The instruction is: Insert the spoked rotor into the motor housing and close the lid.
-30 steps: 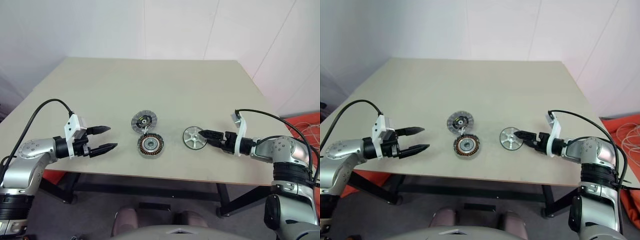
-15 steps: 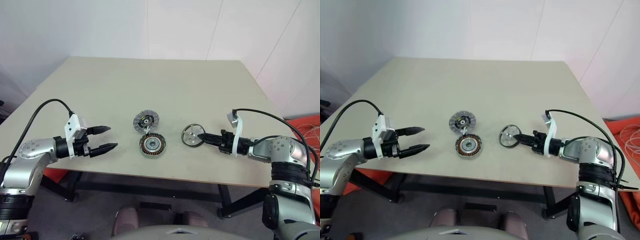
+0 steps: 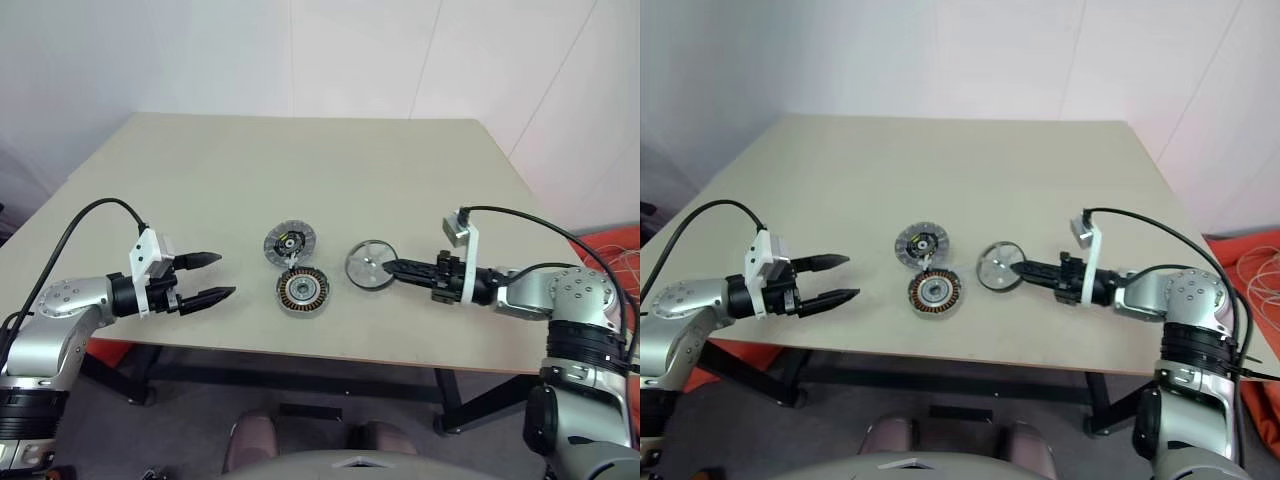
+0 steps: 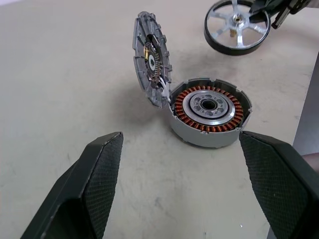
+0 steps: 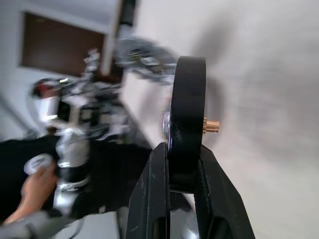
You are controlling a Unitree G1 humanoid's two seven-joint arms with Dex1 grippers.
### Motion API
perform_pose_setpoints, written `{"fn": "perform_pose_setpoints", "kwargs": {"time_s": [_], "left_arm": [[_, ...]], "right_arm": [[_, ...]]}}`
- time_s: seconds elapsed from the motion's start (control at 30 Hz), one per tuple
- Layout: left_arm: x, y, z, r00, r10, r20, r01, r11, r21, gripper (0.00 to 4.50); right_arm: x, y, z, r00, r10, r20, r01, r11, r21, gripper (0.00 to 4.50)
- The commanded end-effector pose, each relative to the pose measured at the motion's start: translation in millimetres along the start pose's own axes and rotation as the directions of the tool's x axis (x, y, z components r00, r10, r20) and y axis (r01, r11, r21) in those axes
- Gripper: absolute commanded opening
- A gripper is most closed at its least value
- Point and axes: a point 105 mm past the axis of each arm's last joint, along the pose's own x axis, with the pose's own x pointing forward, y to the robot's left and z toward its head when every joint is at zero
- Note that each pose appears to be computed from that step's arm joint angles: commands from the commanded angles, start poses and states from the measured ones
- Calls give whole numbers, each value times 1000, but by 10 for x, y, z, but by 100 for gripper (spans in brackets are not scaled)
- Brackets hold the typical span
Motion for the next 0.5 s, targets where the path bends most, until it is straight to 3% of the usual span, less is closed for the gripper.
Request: {"fn": "perform_pose_setpoints", "kwargs": {"time_s": [0.03, 0.3, 0.5], "left_arm": [[-22, 20, 79, 1000, 11, 15, -11, 999, 32, 395], [-54, 24, 83, 1000, 20, 10, -20, 999, 35, 395], [-37, 5, 87, 1000, 16, 12, -17, 999, 37, 395]], "right_arm": [[153, 345, -4, 992, 120, -37, -122, 991, -60, 34], [411, 635, -34, 985, 166, -37, -167, 986, -29, 34], [579, 567, -135, 989, 140, -53, -138, 989, 44, 34]]}}
